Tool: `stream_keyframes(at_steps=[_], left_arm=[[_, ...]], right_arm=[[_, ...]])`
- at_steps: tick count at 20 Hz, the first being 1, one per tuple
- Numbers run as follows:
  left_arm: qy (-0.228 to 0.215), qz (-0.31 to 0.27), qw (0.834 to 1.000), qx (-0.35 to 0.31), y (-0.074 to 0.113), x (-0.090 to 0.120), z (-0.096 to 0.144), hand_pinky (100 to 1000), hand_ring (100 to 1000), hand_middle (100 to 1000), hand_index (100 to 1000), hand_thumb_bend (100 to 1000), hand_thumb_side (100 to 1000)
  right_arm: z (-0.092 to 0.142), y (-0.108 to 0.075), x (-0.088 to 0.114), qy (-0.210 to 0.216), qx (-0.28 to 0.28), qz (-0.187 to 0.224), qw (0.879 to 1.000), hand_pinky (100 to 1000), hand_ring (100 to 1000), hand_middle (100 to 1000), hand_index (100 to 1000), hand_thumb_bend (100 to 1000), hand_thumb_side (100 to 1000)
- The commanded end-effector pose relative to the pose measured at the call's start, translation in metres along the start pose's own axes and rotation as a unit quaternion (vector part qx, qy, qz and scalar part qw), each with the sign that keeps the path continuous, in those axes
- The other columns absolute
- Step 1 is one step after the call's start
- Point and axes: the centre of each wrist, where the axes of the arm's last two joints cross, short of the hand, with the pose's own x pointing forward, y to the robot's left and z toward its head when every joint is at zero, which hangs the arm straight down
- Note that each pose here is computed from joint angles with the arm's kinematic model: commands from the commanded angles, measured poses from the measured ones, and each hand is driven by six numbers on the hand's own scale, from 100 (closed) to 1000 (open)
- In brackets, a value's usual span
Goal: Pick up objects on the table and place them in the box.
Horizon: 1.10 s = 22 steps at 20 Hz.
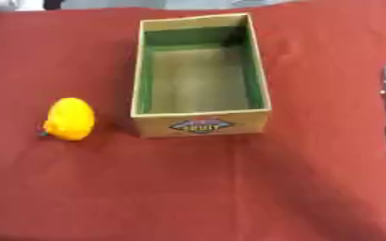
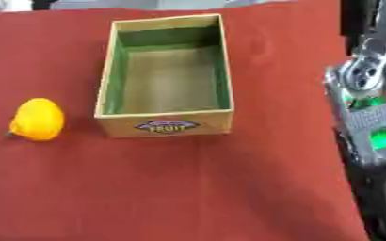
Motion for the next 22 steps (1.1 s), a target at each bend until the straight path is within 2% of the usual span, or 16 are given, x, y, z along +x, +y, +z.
stream_keyframes(at_steps=[1, 7, 11, 13, 14, 15, 19, 22], left_arm=[[-0.028, -0.011, 1.000, -0.007, 0.002, 0.009, -0.012, 514, 567, 559, 785, 280, 949], [-0.094, -0.088, 0.990, -0.061, -0.006, 0.025, -0.041, 514, 569, 574, 825, 291, 942], [-0.123, -0.156, 0.970, -0.141, -0.019, 0.044, -0.060, 518, 579, 602, 858, 305, 973], [-0.129, -0.206, 0.948, -0.205, -0.028, 0.054, -0.068, 521, 584, 611, 874, 297, 973], [-0.137, -0.232, 0.933, -0.241, -0.034, 0.060, -0.072, 531, 605, 639, 893, 420, 938], [-0.145, -0.255, 0.915, -0.276, -0.039, 0.066, -0.075, 531, 605, 639, 893, 292, 982], [-0.173, -0.332, 0.841, -0.390, -0.059, 0.085, -0.082, 550, 627, 669, 905, 281, 987], [-0.177, -0.375, 0.788, -0.456, -0.071, 0.087, -0.083, 558, 644, 684, 907, 297, 1000]], right_arm=[[-0.004, -0.005, 0.006, -0.014, -0.004, 0.000, 1.000, 772, 687, 554, 869, 100, 1000], [-0.003, -0.005, 0.005, -0.013, -0.002, 0.003, 1.000, 772, 686, 554, 868, 100, 1000], [-0.002, -0.004, 0.005, -0.011, 0.002, 0.004, 1.000, 772, 685, 554, 868, 100, 1000], [-0.001, -0.004, 0.005, -0.011, 0.003, 0.004, 1.000, 772, 686, 555, 868, 100, 1000], [-0.001, -0.004, 0.005, -0.011, 0.004, 0.005, 1.000, 772, 685, 555, 868, 100, 1000], [-0.001, -0.004, 0.005, -0.011, 0.005, 0.005, 1.000, 772, 685, 555, 868, 100, 1000], [0.000, -0.002, 0.005, -0.008, 0.013, 0.005, 1.000, 773, 686, 554, 868, 100, 1000], [0.001, -0.002, 0.005, -0.006, 0.016, 0.005, 1.000, 773, 686, 554, 868, 100, 1000]])
